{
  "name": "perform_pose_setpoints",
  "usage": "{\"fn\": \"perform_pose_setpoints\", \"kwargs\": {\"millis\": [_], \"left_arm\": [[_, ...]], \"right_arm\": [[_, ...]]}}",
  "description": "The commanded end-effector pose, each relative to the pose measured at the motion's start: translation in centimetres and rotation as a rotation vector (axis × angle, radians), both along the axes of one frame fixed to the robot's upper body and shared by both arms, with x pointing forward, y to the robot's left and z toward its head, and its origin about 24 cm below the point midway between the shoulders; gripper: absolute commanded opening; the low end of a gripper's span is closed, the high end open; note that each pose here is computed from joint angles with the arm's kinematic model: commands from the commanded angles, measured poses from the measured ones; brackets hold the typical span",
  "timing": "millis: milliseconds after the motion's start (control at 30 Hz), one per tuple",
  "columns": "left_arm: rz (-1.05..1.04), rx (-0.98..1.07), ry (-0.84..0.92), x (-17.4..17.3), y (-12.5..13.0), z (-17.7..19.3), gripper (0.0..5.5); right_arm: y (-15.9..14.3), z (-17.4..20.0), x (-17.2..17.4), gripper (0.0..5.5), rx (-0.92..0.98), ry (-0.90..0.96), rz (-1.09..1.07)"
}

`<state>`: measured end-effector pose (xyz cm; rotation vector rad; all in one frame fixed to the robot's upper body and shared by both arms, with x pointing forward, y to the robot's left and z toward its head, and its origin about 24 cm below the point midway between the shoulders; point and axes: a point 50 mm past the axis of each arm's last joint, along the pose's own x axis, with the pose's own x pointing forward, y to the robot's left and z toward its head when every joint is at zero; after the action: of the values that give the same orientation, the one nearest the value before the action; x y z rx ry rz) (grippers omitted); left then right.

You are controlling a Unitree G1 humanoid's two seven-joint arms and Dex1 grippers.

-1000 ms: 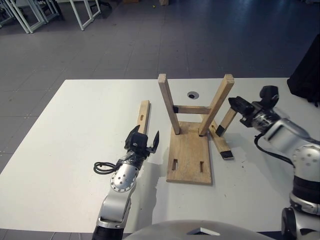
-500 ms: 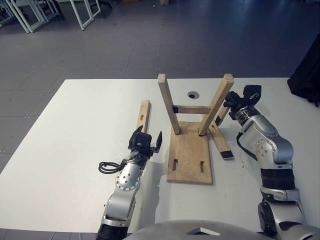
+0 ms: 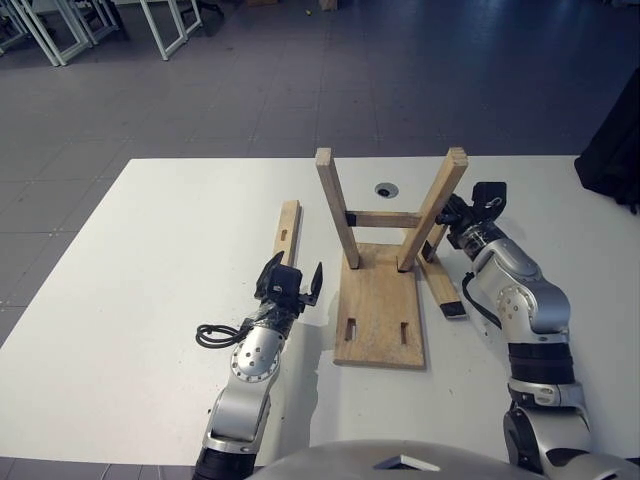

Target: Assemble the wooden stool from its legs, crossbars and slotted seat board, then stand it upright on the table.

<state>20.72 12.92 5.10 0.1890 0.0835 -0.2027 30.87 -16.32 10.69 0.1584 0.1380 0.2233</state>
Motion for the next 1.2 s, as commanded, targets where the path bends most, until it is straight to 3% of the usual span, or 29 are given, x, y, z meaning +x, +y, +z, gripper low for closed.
{"fn": "perform_pose_setpoints", "kwargs": {"millis": [33, 300, 667, 900, 1067, 1200], "left_arm": [[0.010, 0.008, 0.019, -0.1, 0.1, -0.3, 3.81], [0.007, 0.014, 0.018, -0.2, 0.1, -0.3, 3.81], [0.003, 0.010, 0.021, 0.1, 0.0, -0.4, 3.81], [0.000, 0.010, 0.027, 0.0, 0.0, -0.4, 3.81], [-0.001, 0.011, 0.030, -0.1, 0.0, -0.4, 3.81], [-0.003, 0.013, 0.029, 0.0, 0.0, -0.4, 3.81]], "right_arm": [[-1.0, -0.8, -0.1, 0.41, -0.026, 0.037, -0.029], [-1.6, -0.5, 0.0, 0.41, -0.027, 0.023, -0.059], [-1.0, -9.5, -3.0, 0.41, -0.144, 0.238, -0.089], [-1.5, -13.3, -5.9, 0.41, -0.141, 0.345, -0.121], [-1.8, -13.1, -5.9, 0.41, -0.148, 0.329, -0.132], [-2.5, -9.5, -3.8, 0.41, -0.152, 0.190, -0.178]]}}
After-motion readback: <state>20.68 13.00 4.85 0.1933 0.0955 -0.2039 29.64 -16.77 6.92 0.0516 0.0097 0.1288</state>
